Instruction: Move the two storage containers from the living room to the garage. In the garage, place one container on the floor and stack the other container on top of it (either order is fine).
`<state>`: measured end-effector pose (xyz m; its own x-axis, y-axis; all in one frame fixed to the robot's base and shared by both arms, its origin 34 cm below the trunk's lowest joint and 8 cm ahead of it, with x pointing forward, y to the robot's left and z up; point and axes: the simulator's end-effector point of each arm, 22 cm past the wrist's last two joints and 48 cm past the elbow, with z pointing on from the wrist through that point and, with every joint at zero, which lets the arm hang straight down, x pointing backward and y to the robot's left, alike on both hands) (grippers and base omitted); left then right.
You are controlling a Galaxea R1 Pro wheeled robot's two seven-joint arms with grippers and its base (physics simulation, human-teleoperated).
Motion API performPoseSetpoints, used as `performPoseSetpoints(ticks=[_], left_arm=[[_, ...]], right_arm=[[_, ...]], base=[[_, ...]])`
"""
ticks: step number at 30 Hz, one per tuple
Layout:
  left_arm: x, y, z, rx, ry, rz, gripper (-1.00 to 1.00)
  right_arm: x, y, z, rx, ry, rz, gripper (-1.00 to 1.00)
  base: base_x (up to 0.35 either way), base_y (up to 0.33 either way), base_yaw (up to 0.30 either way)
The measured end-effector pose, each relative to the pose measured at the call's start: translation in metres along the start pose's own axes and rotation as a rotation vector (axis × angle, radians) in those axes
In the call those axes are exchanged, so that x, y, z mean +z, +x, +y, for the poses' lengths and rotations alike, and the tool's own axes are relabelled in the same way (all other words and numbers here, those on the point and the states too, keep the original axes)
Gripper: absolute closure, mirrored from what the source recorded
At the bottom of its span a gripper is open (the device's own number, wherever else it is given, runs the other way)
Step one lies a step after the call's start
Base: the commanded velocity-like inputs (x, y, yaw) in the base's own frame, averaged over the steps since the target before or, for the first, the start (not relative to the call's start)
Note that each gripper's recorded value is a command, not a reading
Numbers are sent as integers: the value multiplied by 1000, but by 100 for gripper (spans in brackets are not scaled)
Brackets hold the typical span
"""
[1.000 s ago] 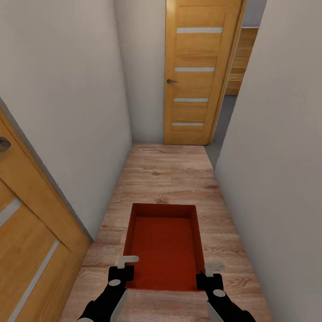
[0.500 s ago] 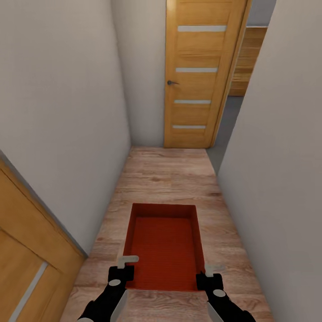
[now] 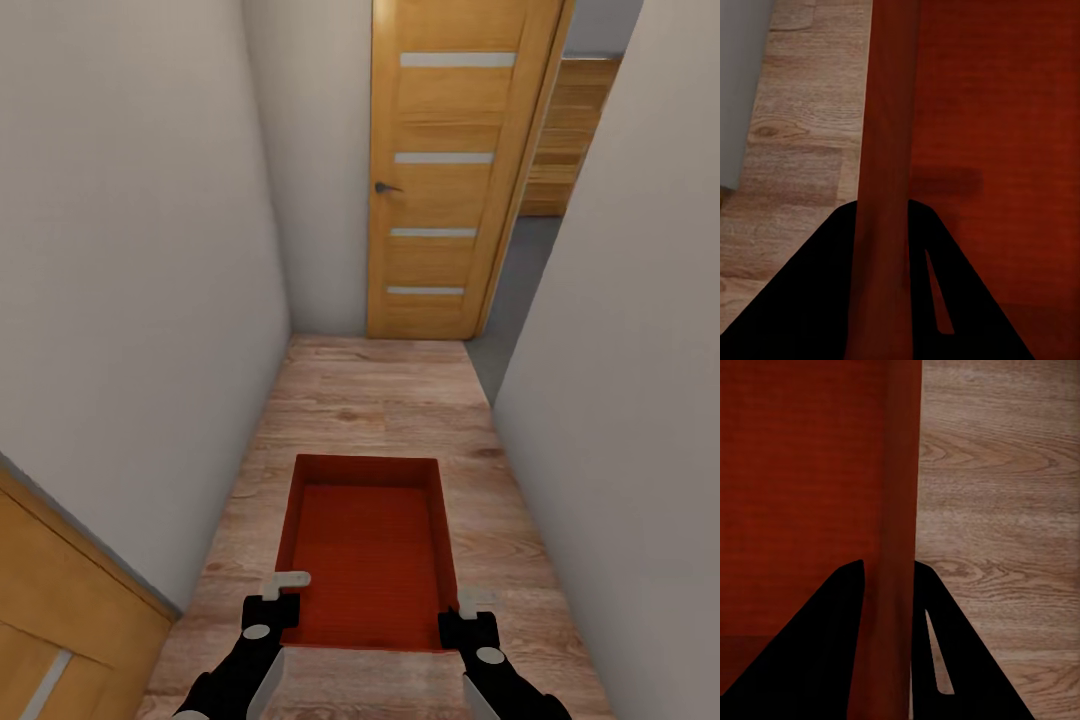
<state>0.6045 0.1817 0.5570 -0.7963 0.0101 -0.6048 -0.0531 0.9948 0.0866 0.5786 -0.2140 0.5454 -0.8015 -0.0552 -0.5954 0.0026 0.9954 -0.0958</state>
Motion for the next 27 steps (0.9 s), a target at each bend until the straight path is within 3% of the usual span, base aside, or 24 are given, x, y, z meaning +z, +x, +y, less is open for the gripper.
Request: performPoseSetpoints(ticks=[27], left_arm=[[0, 0, 0, -1, 0, 0, 100]], right_arm=[[0, 0, 0, -1, 0, 0, 100]], base=[[334, 0, 0]])
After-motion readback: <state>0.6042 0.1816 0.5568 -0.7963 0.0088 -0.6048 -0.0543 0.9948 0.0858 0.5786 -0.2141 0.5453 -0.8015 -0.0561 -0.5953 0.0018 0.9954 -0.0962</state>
